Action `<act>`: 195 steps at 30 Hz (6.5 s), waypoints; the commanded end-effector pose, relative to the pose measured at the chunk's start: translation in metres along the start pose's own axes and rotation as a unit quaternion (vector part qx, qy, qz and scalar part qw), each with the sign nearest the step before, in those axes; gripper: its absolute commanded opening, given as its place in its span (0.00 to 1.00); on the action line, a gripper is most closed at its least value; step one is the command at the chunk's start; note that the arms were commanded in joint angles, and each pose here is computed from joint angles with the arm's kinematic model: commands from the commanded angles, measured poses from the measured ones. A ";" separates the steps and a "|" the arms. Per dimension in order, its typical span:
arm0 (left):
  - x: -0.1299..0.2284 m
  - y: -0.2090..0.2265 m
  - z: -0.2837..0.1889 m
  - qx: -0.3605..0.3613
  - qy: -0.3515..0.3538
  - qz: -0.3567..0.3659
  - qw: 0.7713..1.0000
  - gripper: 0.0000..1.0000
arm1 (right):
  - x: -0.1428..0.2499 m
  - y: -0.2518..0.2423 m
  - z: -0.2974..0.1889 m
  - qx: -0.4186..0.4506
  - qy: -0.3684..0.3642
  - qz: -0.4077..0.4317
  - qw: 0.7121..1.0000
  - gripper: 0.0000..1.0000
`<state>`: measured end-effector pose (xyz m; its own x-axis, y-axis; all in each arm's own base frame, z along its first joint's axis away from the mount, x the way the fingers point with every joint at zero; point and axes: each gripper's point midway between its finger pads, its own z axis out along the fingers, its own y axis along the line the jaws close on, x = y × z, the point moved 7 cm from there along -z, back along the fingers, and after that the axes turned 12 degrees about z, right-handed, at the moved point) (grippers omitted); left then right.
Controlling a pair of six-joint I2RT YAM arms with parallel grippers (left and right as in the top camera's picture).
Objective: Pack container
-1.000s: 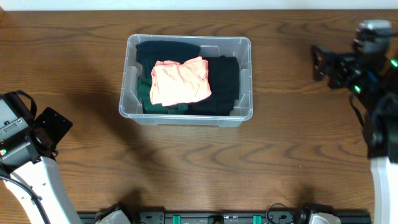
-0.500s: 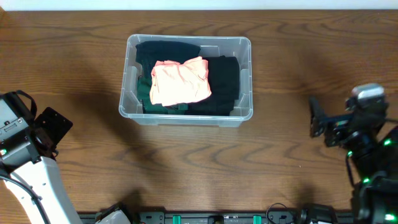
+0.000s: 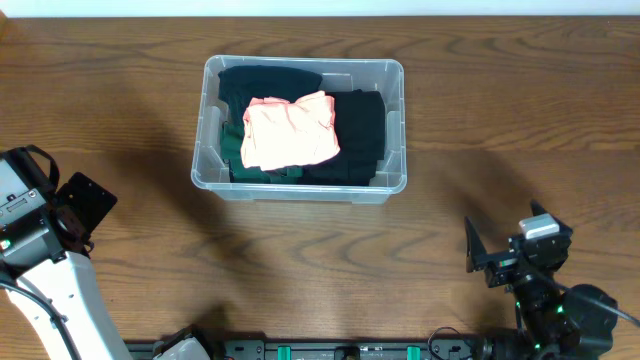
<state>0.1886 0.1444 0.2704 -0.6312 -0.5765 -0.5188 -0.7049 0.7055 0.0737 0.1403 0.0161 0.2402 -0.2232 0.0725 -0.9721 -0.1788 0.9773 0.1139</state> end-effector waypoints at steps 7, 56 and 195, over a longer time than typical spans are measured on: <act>-0.004 0.003 -0.003 -0.008 -0.006 0.005 1.000 0.98 | 0.019 0.001 0.000 -0.007 -0.008 0.006 1.000 0.99; -0.004 0.003 -0.003 -0.008 -0.005 0.005 1.000 0.98 | 0.082 0.000 0.037 -0.043 0.042 0.009 0.998 0.99; 0.183 -0.069 0.058 0.253 -0.250 0.237 0.904 0.98 | 0.082 0.000 0.037 -0.043 0.042 0.009 0.998 0.99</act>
<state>0.1398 0.0140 0.1241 -0.5081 -0.0053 -0.8613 -0.0784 0.9961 0.0401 0.1574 0.0282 0.1536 -0.3059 0.0661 -0.9498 -0.2486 0.9574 0.1468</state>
